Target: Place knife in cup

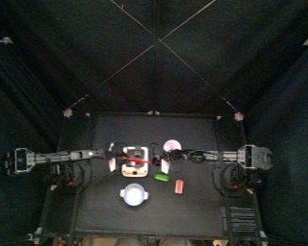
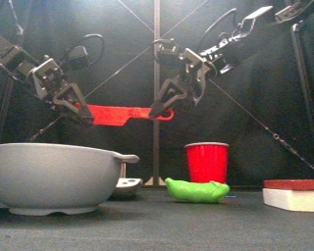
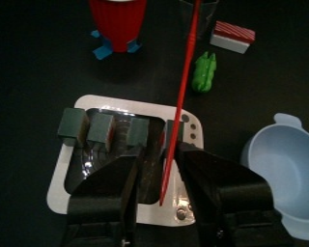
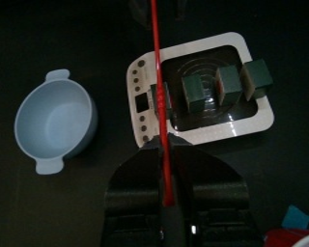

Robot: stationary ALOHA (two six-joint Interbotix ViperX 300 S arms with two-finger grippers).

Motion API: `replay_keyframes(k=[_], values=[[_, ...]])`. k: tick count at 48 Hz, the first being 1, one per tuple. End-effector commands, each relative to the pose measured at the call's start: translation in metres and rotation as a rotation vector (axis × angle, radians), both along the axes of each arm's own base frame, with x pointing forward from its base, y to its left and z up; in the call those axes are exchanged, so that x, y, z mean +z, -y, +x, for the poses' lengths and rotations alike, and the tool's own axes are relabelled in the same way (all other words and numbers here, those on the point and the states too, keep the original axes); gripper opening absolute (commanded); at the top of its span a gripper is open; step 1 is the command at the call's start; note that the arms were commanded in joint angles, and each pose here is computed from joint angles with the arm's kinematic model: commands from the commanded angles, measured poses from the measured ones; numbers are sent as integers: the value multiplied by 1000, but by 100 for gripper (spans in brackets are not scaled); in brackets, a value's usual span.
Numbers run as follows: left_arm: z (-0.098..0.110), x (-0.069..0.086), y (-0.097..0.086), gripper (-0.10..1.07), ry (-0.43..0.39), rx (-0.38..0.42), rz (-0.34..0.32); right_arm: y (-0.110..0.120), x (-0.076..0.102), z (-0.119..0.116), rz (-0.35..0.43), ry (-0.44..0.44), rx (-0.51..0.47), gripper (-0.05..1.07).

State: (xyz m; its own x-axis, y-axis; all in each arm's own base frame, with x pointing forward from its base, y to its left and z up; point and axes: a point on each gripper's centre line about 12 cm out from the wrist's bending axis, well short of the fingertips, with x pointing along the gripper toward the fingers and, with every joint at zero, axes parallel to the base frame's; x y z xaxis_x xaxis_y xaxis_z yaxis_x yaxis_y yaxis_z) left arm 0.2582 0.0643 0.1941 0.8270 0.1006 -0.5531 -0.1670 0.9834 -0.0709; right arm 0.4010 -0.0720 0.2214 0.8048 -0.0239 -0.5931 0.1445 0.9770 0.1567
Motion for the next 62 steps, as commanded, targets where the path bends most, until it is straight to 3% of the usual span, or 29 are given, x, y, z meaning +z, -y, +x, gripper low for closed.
replay_keyframes(k=[1, 11, 18, 23, 28, 34, 45, 53, 62], values=[[5, 12, -2, 74, 37, 14, 9, -2, 22, -7, 6, 51, -2, 26], [-1, 35, 1, 74, 118, 33, 57, -13, 26, -22, 111, 30, 16, 26], [-13, 50, 9, 74, 185, 39, 102, -19, 42, -25, 221, 40, 36, 26], [-24, 63, 9, 74, 244, 81, 132, -9, 53, -26, 329, 56, -31, 26], [-37, 63, 11, 74, 270, 112, 158, -3, 54, -28, 429, 32, -107, 26], [-46, 62, 11, 74, 284, 135, 191, -2, 55, -31, 489, -40, -174, 26], [-47, 57, 11, 74, 272, 130, 206, 5, 73, -36, 467, -196, -308, 26], [-48, 56, 11, 74, 269, 129, 207, 8, 93, -46, 389, -338, -387, 26], [-49, 53, 12, 74, 263, 128, 204, 7, 110, -67, 371, -454, -394, 26]])
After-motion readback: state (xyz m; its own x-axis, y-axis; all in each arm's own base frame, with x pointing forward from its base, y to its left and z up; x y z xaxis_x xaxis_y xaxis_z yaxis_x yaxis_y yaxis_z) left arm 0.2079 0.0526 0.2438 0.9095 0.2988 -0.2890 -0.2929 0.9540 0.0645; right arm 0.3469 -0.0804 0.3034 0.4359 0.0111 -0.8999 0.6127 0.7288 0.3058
